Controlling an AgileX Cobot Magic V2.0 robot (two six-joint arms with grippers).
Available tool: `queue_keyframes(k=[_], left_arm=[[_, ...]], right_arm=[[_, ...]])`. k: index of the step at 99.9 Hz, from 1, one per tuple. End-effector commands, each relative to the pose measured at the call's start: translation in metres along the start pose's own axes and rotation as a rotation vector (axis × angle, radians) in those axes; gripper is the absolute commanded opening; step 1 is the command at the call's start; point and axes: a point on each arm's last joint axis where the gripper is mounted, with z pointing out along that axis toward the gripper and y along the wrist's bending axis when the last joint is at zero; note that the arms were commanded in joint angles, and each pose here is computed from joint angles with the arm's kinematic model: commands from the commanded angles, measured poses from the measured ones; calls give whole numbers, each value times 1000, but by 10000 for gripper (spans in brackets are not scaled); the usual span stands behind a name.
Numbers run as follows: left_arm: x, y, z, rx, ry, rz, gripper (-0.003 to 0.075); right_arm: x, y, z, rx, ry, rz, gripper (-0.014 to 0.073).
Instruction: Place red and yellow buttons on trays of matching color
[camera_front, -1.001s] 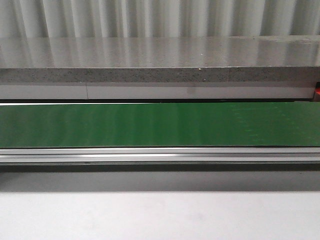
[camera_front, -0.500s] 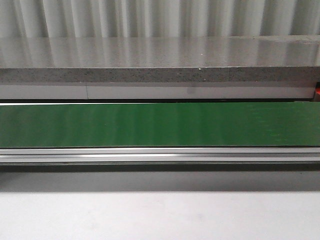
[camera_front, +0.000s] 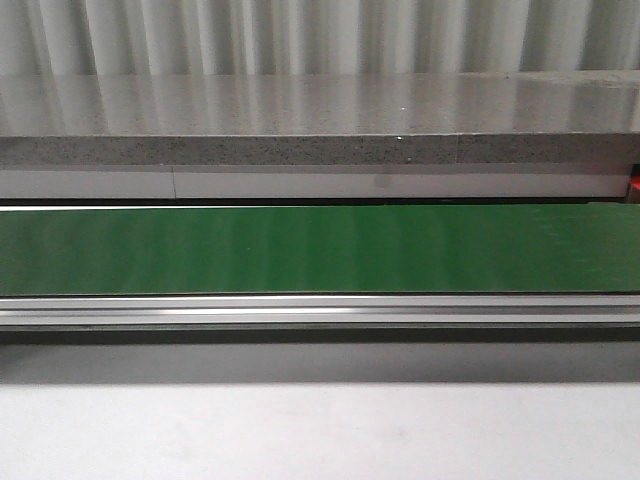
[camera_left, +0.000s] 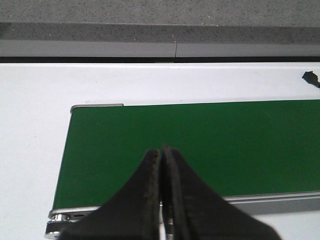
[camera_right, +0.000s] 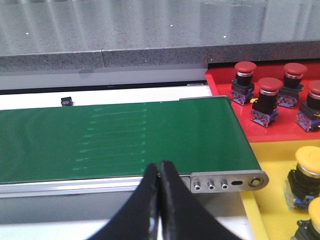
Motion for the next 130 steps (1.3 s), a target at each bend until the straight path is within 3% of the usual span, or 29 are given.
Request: queue_keyframes(k=[1, 41, 130], left_arm=[[-13, -1, -4, 5, -91, -7, -20], [-13, -1, -4, 5, -91, -7, -20], [-13, -1, -4, 5, -91, -7, -20]], right_arm=[[-13, 1, -3, -12, -145, -15, -67], [11, -2, 8, -15, -176, -5, -67], [11, -1, 7, -38, -173, -16, -67]])
